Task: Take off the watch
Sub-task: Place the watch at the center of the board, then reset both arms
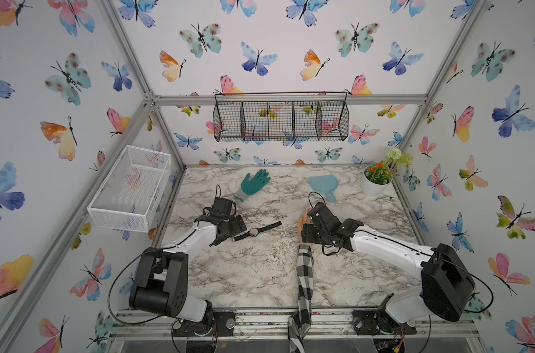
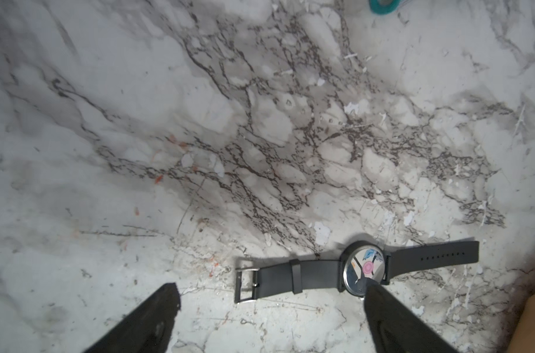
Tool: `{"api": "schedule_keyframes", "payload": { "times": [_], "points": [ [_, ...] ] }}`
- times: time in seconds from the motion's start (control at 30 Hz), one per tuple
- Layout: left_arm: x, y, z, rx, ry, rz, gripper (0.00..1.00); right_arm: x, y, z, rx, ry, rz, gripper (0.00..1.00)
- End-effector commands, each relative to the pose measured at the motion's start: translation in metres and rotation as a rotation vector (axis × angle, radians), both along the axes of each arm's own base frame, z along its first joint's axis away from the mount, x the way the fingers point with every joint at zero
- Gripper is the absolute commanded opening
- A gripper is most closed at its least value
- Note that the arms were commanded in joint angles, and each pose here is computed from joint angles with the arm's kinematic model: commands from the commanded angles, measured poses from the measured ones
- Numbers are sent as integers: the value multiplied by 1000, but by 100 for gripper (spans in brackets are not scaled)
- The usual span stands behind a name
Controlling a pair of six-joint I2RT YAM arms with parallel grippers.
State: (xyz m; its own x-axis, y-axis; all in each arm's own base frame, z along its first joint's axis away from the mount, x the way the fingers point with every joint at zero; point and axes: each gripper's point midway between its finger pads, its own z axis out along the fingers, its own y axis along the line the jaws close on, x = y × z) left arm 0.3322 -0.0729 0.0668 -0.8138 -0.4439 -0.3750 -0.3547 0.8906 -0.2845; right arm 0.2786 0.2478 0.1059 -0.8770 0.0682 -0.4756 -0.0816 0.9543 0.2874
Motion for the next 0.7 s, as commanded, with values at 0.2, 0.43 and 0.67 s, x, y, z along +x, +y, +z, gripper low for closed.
{"api": "schedule_keyframes", "payload": {
  "times": [0.2,0.43,0.67],
  "points": [
    [26,2,60,-8,-165,-13,98,30,-32,45,34,-131,-86,88],
    [60,6,110,93,-346,-45,98,73,-108,76,-46,-269,-309,99],
    [78,6,155,320,-655,-138,98,114,-181,116,-145,-578,-499,99]
  ]
}}
